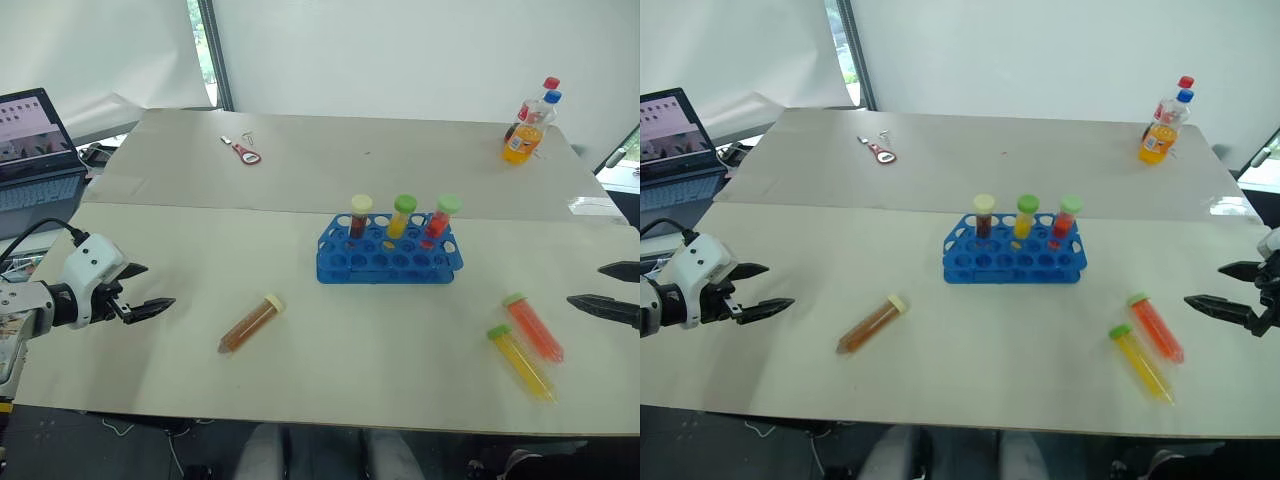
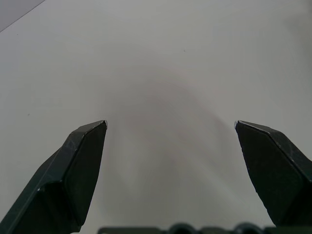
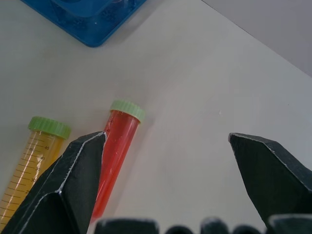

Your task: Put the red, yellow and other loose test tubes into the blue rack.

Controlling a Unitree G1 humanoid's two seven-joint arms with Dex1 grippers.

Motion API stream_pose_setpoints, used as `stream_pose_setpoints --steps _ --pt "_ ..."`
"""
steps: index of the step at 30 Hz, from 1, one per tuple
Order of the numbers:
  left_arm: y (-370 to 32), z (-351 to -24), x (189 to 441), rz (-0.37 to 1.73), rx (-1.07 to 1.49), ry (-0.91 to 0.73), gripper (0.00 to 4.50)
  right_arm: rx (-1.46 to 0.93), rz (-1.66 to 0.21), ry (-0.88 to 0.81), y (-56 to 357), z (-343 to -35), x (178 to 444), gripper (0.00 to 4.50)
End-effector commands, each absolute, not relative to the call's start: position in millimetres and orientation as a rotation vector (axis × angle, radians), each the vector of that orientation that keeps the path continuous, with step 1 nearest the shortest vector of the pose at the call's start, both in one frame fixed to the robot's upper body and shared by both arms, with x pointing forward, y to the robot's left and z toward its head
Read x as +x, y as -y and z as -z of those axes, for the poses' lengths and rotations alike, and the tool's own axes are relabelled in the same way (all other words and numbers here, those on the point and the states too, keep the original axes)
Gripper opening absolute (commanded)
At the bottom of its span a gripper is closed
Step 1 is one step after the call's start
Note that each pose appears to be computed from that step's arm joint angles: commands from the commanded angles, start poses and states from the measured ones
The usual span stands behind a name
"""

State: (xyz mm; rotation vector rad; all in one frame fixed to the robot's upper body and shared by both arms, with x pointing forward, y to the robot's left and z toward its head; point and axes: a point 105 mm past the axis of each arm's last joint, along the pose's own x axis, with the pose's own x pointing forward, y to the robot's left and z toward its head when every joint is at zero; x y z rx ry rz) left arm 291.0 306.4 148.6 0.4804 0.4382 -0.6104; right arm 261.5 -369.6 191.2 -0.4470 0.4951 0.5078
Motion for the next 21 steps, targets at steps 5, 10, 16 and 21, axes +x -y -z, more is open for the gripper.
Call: stream_pose_setpoints --steps 5,10,16,21 --pt "-308.5 -167.2 295.6 0.602 0.468 -0.346 4.50 -0.439 -0.474 -0.439 380.6 -192.9 262.8 4.47" --pt "-279.1 -188.1 297.5 0.717 0.433 -0.273 4.50 -0.432 -0.470 -0.393 382.3 -201.7 265.8 4.47" --pt "-176.6 -220.8 294.4 1.081 0.413 -0.109 4.50 -0.399 -0.524 -0.369 365.1 -216.2 267.2 4.47" --pt "-119.2 -225.1 274.3 1.349 0.438 -0.051 4.50 -0.422 -0.534 -0.489 344.4 -208.1 271.7 4.47"
